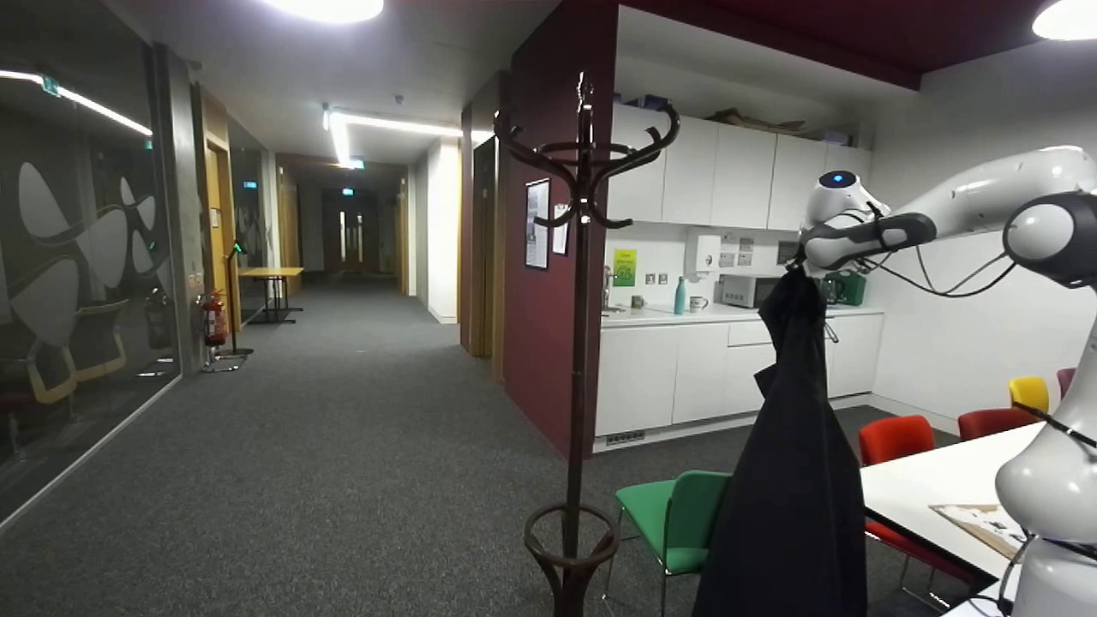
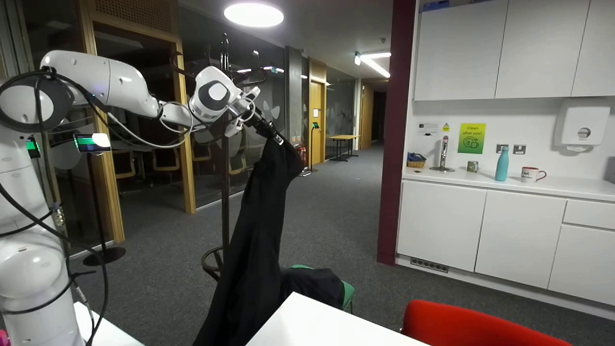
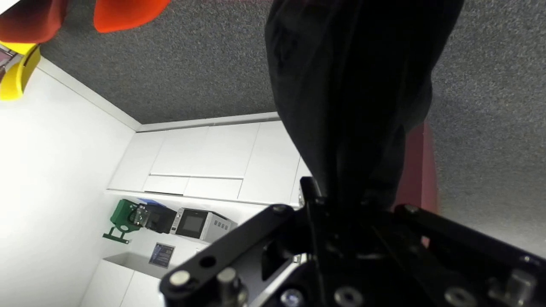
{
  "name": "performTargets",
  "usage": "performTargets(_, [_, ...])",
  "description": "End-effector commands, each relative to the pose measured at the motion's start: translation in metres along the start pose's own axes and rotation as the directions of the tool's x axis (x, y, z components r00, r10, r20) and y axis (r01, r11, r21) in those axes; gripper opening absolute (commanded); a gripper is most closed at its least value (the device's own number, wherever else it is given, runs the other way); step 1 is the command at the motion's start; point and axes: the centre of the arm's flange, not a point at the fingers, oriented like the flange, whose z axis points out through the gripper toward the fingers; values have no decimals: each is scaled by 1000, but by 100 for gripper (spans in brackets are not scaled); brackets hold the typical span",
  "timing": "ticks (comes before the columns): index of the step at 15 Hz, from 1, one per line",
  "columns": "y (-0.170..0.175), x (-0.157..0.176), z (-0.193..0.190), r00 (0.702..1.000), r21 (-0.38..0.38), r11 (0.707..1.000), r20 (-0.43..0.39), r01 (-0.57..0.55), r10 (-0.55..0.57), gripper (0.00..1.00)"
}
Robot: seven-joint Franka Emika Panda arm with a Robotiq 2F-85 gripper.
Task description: Hang the black hoodie on the backrest of the green chair.
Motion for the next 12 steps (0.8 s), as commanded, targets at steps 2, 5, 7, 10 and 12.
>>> performTargets(2, [13, 71, 15, 993, -54, 995, -91, -84, 79, 1])
performTargets(5, [6, 104, 31, 988, -67, 993, -121, -102, 93, 1])
performTargets(7, [-5, 120, 40, 987, -72, 993, -138, -96, 85, 1])
performTargets(10, [-30, 134, 58, 986, -73, 995, -154, -69, 57, 1])
performTargets(12, [-46, 136, 74, 987, -83, 995, -155, -51, 38, 1])
